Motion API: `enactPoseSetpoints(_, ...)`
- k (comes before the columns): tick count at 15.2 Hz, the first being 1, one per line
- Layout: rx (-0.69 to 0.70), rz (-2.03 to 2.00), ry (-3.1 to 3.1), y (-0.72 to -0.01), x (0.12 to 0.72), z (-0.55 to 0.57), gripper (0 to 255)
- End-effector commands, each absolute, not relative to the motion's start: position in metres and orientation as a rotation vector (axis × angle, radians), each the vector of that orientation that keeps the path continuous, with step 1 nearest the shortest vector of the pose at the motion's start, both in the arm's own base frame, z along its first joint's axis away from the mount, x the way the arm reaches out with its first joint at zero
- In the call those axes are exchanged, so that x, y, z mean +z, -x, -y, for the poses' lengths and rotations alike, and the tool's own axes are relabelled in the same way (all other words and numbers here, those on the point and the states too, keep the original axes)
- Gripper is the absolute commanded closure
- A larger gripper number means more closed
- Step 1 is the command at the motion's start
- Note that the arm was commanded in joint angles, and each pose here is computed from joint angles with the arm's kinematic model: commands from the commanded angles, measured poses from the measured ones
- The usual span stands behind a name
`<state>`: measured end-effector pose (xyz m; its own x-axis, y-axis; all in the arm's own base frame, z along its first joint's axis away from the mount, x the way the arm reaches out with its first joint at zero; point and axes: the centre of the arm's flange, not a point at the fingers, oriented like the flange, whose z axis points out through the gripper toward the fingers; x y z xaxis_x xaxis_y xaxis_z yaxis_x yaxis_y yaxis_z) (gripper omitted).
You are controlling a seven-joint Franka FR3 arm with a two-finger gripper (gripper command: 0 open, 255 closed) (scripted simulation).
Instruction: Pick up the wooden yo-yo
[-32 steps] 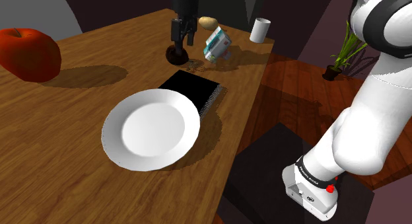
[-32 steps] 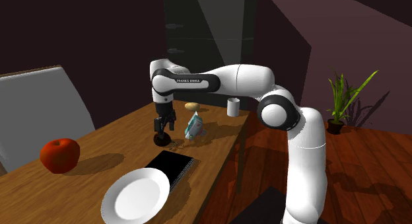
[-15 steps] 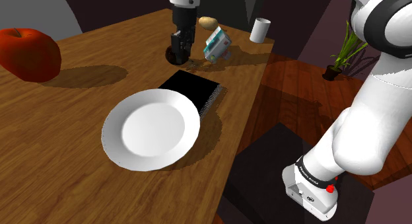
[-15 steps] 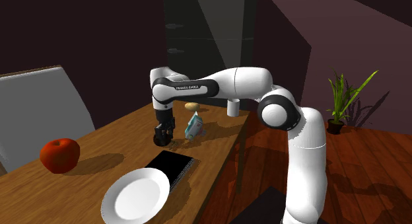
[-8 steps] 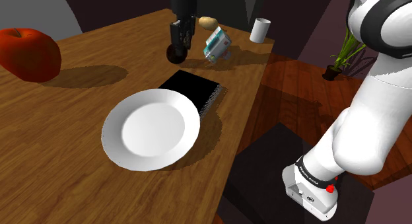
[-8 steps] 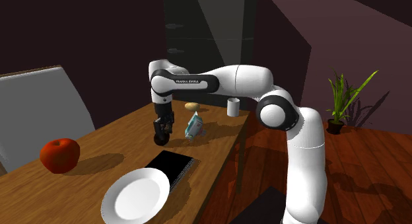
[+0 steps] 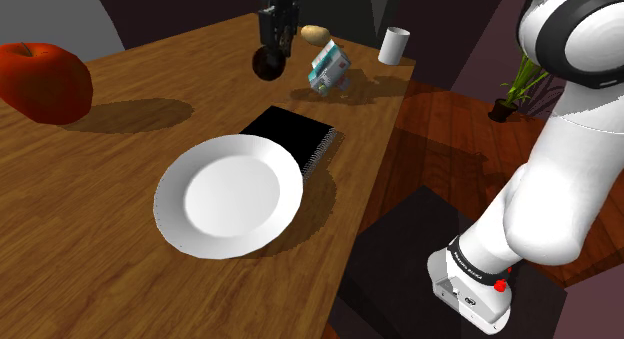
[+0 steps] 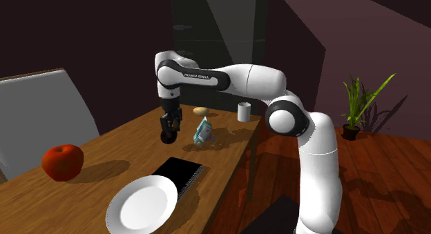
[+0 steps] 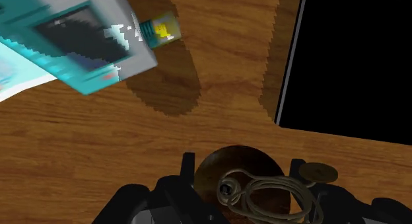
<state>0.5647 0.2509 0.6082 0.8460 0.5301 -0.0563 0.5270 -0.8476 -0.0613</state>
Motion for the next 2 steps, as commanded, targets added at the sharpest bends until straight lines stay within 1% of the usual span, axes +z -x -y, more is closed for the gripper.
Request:
enactPoseSetpoints(1, 0.110, 0.853, 2.976, -0.5644, 0.6147, -0.2521, 255)
enactPoseSetpoints(2, 0.110, 0.853, 2.976, -0.5644, 0.6147, -0.2521, 255)
